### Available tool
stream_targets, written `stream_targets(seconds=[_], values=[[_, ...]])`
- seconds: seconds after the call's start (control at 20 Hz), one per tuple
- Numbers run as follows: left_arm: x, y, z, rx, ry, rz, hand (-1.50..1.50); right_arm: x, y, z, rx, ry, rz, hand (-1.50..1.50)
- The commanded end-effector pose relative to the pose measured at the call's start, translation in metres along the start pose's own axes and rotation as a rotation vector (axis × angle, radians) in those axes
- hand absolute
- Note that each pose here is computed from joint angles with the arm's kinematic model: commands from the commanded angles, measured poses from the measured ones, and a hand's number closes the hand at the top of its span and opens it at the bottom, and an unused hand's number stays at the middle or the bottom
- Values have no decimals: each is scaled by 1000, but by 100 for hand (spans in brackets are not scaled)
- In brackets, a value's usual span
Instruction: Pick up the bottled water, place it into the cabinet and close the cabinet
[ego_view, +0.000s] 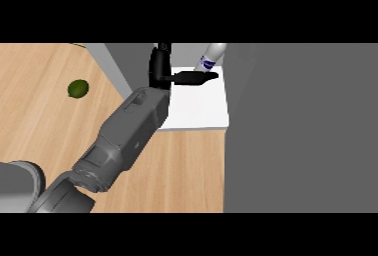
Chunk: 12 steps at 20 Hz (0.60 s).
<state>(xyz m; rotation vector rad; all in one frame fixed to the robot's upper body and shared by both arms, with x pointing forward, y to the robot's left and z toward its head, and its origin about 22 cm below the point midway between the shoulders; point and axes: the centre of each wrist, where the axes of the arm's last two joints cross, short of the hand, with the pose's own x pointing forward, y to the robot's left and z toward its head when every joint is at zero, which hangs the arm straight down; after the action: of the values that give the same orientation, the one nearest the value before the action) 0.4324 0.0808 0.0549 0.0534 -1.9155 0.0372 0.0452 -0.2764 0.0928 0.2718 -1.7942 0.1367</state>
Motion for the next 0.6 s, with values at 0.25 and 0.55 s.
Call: stream_targets(seconds=[0.25,0.55], values=[[-7,-8,35,-74,34,125,-150,23,15,-11,-17,-42,-5,-150],[-7,-16,70,-164,45,284,-150,32,20,-8,-6,-47,-11,-150]])
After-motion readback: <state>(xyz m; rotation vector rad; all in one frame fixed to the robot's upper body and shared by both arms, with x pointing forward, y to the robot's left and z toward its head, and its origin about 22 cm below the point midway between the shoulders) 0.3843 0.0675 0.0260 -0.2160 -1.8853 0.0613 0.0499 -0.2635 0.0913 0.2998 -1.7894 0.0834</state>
